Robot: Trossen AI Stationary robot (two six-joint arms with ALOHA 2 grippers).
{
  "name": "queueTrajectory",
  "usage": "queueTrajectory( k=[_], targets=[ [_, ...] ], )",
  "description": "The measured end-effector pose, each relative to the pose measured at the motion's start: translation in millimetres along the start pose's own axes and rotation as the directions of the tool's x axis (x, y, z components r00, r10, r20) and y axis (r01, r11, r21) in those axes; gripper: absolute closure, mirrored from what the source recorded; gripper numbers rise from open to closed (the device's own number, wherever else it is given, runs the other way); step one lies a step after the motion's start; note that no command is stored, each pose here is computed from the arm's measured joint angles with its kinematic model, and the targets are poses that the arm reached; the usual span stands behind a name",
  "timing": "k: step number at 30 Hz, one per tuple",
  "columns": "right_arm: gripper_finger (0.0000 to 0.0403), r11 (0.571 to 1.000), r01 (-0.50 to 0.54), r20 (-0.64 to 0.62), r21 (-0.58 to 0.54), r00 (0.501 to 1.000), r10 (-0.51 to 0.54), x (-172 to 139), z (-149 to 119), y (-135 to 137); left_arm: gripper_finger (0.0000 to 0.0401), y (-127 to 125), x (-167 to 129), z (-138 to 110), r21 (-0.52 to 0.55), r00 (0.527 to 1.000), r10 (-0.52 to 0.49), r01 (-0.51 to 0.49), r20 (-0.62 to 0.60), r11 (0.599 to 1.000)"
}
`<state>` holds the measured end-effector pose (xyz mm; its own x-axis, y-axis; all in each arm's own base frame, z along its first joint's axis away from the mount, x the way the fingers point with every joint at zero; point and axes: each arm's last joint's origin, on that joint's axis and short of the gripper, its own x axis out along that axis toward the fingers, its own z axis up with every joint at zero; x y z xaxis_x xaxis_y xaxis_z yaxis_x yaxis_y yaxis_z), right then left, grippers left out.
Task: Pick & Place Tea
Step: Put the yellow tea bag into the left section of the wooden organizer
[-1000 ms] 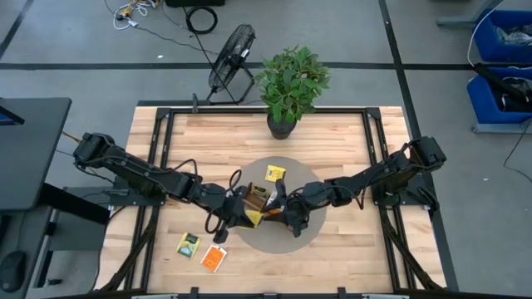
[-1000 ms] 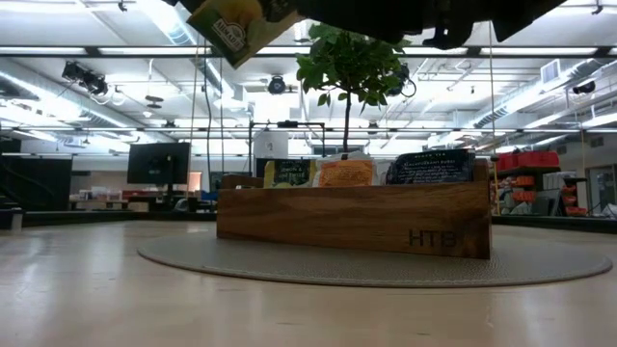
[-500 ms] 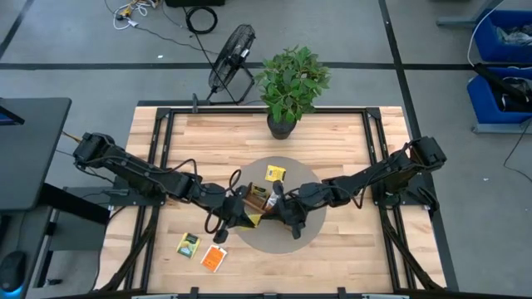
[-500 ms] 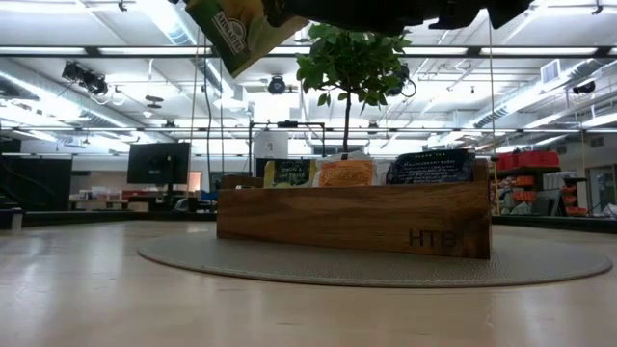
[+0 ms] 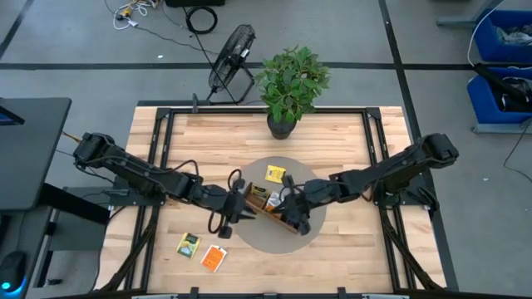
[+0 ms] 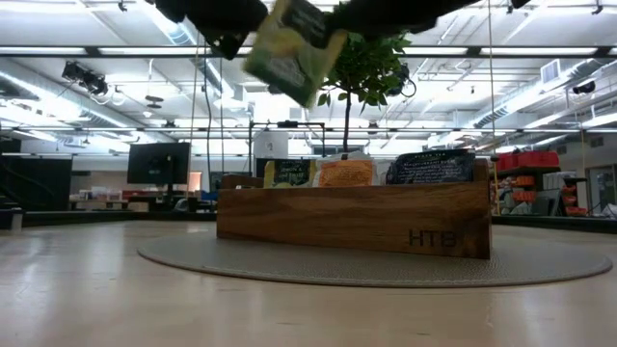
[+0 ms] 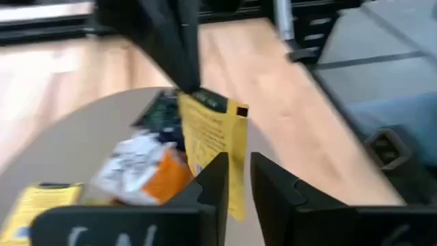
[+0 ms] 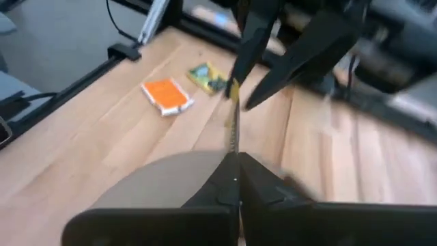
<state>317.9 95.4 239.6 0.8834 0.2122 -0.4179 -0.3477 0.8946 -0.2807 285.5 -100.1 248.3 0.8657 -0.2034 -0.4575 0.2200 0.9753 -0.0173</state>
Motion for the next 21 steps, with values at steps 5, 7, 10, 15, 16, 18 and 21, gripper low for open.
queueTrajectory(
  k=[5, 7, 10, 15, 16, 18, 21],
  targets=[
    [0.0402, 0.994, 0.017, -0.095, 0.107, 0.995, -0.006, -5, -7, 1, 0.0310, 5, 0, -1, 0.031, 0.989, 0.147, -0.147, -0.006, 0.989],
    [0.0402, 0.988, 0.031, -0.119, 0.153, 0.993, -0.013, -5, -9, 1, 0.0305, 6, -1, -2, 0.045, 0.978, 0.207, -0.206, -0.014, 0.978],
    [0.0403, 0.975, 0.086, -0.169, 0.205, 0.984, -0.052, -5, -13, 0, 0.0300, 8, -1, -4, 0.087, 0.969, 0.245, -0.242, -0.027, 0.967],
    [0.0403, 0.948, 0.172, -0.242, 0.268, 0.964, -0.107, -8, -9, -4, 0.0291, 9, -1, -3, 0.096, 0.959, 0.285, -0.282, -0.017, 0.955],
    [0.0403, 0.942, 0.195, -0.246, 0.274, 0.961, -0.127, -8, -8, -5, 0.0289, 10, -1, -2, 0.093, 0.956, 0.293, -0.291, -0.009, 0.952],
    [0.0403, 0.936, 0.228, -0.251, 0.268, 0.954, -0.161, -8, -5, -7, 0.0283, 13, -1, 0, 0.089, 0.953, 0.303, -0.303, 0.009, 0.949],
    [0.0403, 0.933, 0.236, -0.229, 0.273, 0.957, -0.175, -8, 3, -11, 0.0271, 16, -1, 3, 0.065, 0.949, 0.312, -0.314, 0.038, 0.947]
  ],
)
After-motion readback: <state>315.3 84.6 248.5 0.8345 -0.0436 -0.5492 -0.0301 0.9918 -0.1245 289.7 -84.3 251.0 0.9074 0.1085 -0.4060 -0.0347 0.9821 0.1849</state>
